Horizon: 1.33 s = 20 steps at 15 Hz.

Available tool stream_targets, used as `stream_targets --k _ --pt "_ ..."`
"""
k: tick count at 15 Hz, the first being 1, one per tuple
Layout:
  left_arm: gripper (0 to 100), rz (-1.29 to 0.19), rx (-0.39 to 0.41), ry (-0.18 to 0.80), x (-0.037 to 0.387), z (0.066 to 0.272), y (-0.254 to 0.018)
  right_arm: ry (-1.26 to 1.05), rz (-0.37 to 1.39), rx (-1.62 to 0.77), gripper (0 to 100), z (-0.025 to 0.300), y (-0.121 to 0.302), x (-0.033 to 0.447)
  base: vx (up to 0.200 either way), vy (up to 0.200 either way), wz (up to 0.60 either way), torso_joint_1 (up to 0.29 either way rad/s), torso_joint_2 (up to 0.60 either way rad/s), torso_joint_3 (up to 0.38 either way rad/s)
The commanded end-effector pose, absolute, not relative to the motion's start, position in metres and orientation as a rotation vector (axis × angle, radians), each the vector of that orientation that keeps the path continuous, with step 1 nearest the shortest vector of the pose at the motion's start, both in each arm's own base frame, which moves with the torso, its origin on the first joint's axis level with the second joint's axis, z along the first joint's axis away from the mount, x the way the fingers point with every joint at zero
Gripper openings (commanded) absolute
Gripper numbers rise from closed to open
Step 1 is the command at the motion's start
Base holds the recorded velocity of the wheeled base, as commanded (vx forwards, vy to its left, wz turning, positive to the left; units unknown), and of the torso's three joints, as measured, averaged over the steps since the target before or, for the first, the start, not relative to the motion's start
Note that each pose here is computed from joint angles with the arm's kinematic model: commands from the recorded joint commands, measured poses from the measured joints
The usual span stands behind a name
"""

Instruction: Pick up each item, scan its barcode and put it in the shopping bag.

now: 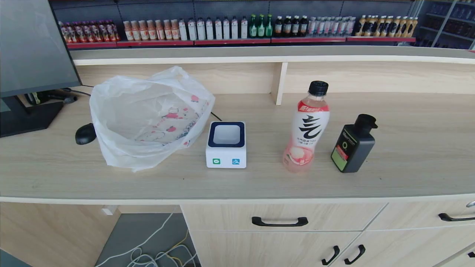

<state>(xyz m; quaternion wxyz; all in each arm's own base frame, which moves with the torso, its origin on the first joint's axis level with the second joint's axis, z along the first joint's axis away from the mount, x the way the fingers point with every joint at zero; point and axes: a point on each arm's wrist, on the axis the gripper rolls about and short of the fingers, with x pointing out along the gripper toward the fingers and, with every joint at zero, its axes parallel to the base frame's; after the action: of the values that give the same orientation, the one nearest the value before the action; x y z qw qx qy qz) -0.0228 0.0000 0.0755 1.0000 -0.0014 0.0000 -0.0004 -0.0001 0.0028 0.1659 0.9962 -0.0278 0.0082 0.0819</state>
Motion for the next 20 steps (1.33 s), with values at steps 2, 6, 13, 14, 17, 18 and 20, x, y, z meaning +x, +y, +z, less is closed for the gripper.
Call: stream_targets --k 2,6,13,14,17,18,20 --pt "100 0.0 -0.003 0.0 -0.023 0.075 0.0 0.212 0.21 -0.052 100 0.162 0.005 0.032 0.0 0.0 0.0 0.0 0.0 0.0" --pt "100 0.0 -0.003 0.0 -0.023 0.075 0.0 0.289 0.221 -0.144 100 0.163 0.009 0.065 0.0 0.0 0.0 0.0 0.0 0.0" --pt "100 0.0 -0.003 0.0 -0.023 0.075 0.0 0.324 0.29 -0.186 100 0.176 0.021 0.113 0.0 0.0 0.0 0.0 0.0 0.0" --pt "100 -0.002 -0.003 0.0 -0.023 0.075 0.0 0.292 0.292 -0.186 100 0.188 0.022 0.119 0.0 0.0 0.0 0.0 0.0 0.0" --pt "100 -0.002 -0.003 0.0 -0.023 0.075 0.0 0.174 0.321 -0.185 100 0.213 0.029 0.126 0.0 0.0 0.0 0.0 0.0 0.0" --pt "100 -0.002 -0.003 0.0 -0.023 0.075 0.0 0.122 0.337 -0.184 100 0.218 0.032 0.128 0.0 0.0 0.0 0.0 0.0 0.0" --pt "100 -0.002 -0.003 0.0 -0.023 0.075 0.0 0.031 0.363 -0.18 100 0.223 0.039 0.135 0.0 0.0 0.0 0.0 0.0 0.0"
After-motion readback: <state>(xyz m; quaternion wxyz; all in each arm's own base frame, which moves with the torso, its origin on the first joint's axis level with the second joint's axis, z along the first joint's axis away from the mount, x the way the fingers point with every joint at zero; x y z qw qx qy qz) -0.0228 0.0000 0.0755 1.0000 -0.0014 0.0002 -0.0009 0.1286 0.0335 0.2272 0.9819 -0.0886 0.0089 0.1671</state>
